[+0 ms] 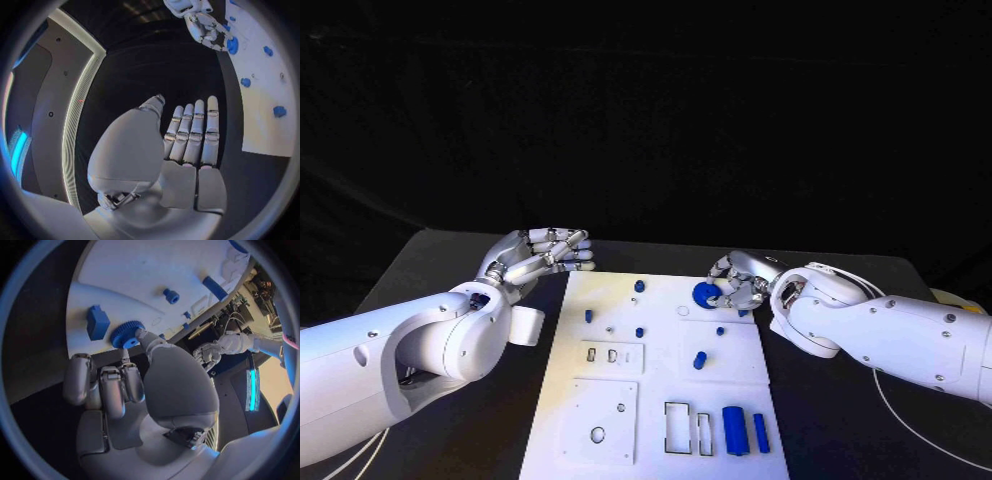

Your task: Assemble the parts on the task board

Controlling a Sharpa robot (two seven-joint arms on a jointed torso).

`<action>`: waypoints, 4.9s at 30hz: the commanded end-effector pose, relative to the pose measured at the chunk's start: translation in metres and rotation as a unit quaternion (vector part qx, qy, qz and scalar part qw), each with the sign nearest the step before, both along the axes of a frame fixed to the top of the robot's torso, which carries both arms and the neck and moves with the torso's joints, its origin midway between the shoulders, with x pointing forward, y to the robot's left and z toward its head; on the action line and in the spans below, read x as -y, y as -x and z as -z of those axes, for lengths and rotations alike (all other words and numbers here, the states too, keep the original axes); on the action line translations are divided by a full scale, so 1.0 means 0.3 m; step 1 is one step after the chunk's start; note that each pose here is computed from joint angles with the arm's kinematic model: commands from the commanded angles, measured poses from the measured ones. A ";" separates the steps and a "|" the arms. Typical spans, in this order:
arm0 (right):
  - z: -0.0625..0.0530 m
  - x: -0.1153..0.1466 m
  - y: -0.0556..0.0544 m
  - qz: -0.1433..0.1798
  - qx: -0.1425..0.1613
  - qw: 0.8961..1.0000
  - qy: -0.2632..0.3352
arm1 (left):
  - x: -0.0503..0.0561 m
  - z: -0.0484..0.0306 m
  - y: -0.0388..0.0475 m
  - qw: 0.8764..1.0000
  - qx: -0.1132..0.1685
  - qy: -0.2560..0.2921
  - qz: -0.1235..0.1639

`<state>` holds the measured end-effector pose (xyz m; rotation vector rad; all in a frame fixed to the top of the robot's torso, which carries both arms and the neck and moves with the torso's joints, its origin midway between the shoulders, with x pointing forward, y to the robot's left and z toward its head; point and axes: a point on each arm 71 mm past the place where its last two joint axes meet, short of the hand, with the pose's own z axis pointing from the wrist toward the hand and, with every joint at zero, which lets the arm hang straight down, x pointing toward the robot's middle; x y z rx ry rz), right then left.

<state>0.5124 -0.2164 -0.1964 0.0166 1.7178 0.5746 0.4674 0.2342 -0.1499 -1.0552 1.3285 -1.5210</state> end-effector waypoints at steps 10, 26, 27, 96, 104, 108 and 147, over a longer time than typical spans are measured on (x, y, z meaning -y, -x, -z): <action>-0.003 -0.020 0.016 -0.005 0.036 0.999 0.015 | 0.007 -0.006 0.004 1.000 0.003 0.007 0.014; -0.071 -0.112 0.085 -0.029 0.155 0.987 -0.021 | -0.006 -0.004 0.001 1.000 0.003 0.005 0.009; -0.075 -0.127 0.093 -0.034 0.157 0.987 -0.022 | -0.007 -0.004 0.000 1.000 0.003 0.005 0.009; 0.041 -0.412 0.075 -0.092 0.092 0.991 -0.014 | 0.010 -0.001 -0.002 1.000 -0.004 0.005 0.014; -0.014 -0.277 0.110 -0.086 0.109 0.987 -0.076 | 0.002 0.000 -0.003 1.000 -0.005 0.003 0.011; -0.050 -0.180 0.129 -0.100 0.102 0.985 -0.096 | -0.003 0.000 -0.003 1.000 -0.004 0.003 0.011; 0.069 0.216 0.091 -0.036 0.007 0.997 -0.069 | -0.016 0.005 -0.014 1.000 -0.002 0.003 0.008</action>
